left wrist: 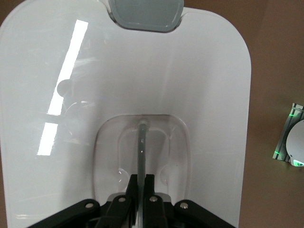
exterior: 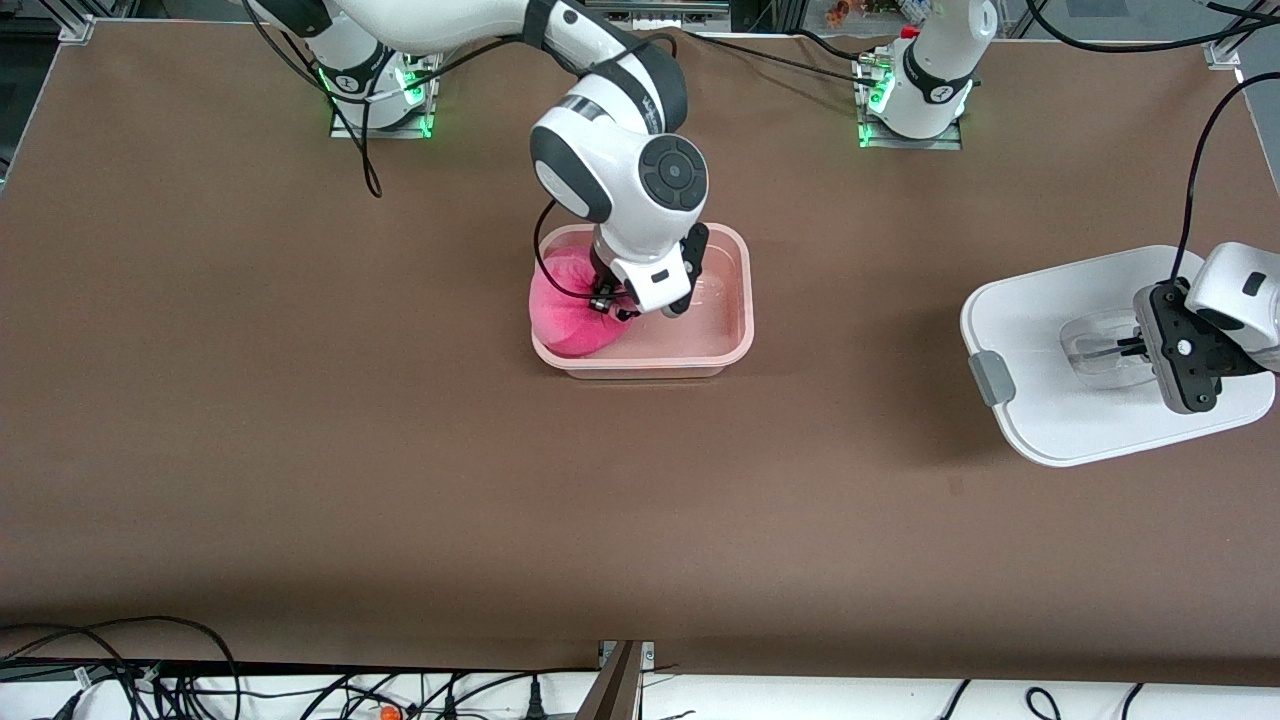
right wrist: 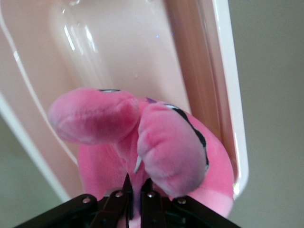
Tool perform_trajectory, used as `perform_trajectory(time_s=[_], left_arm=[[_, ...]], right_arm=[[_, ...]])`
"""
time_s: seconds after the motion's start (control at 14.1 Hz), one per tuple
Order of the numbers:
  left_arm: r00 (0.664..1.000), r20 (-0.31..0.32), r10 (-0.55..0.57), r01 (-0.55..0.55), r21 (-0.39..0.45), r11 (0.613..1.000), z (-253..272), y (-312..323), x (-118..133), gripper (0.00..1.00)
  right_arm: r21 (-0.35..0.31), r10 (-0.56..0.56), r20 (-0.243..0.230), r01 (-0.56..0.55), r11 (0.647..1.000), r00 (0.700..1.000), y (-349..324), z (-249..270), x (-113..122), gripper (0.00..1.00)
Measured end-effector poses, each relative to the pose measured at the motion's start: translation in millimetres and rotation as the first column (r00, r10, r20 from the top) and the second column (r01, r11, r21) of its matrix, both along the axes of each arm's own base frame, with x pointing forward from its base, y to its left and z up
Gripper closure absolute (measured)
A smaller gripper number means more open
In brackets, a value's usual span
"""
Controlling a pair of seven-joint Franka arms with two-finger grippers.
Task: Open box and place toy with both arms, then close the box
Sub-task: 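Carry the pink toy into the open box with the right gripper, then release the toy and raise the right gripper while the left gripper brings the lid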
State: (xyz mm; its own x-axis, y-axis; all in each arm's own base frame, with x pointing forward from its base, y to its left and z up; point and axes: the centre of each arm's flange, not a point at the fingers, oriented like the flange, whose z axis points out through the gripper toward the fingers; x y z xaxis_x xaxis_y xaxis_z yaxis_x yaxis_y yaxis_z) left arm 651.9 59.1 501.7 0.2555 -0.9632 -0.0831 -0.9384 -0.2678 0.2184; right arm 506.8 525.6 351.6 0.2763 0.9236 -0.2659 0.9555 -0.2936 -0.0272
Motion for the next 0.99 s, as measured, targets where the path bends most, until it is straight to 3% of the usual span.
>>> perform_trajectory(time_s=[0.14, 0.21, 0.57, 0.78, 0.99], left_arm=[[1.0, -0.007, 0.0, 0.0, 0.0, 1.0, 0, 0, -1, 0.93], [1.0, -0.009, 0.0, 0.0, 0.0, 1.0, -1, 0, -1, 0.93], [1.0, -0.015, -0.002, 0.002, -0.001, 1.0, -1, -1, -2, 0.93], [0.999, -0.019, -0.033, 0.033, -0.01, 0.999, -1, -7, -2, 0.93], [0.996, -0.02, -0.091, 0.09, -0.02, 0.996, -2, -47, 0, 0.93]], right_arm=[[0.004, -0.035, 0.031, 0.035, 0.999, 0.999, 11, -25, -1, 0.92], [0.008, -0.05, 0.046, 0.049, 0.999, 0.998, 18, -35, -3, 0.87], [0.047, -0.084, 0.102, 0.08, 0.996, 0.991, 25, -31, 4, 0.33], [0.146, -0.113, 0.175, 0.088, 0.985, 0.978, 24, 8, 23, 0.01], [0.204, -0.192, 0.208, 0.149, 0.968, 0.959, 3, 87, 29, 0.0]])
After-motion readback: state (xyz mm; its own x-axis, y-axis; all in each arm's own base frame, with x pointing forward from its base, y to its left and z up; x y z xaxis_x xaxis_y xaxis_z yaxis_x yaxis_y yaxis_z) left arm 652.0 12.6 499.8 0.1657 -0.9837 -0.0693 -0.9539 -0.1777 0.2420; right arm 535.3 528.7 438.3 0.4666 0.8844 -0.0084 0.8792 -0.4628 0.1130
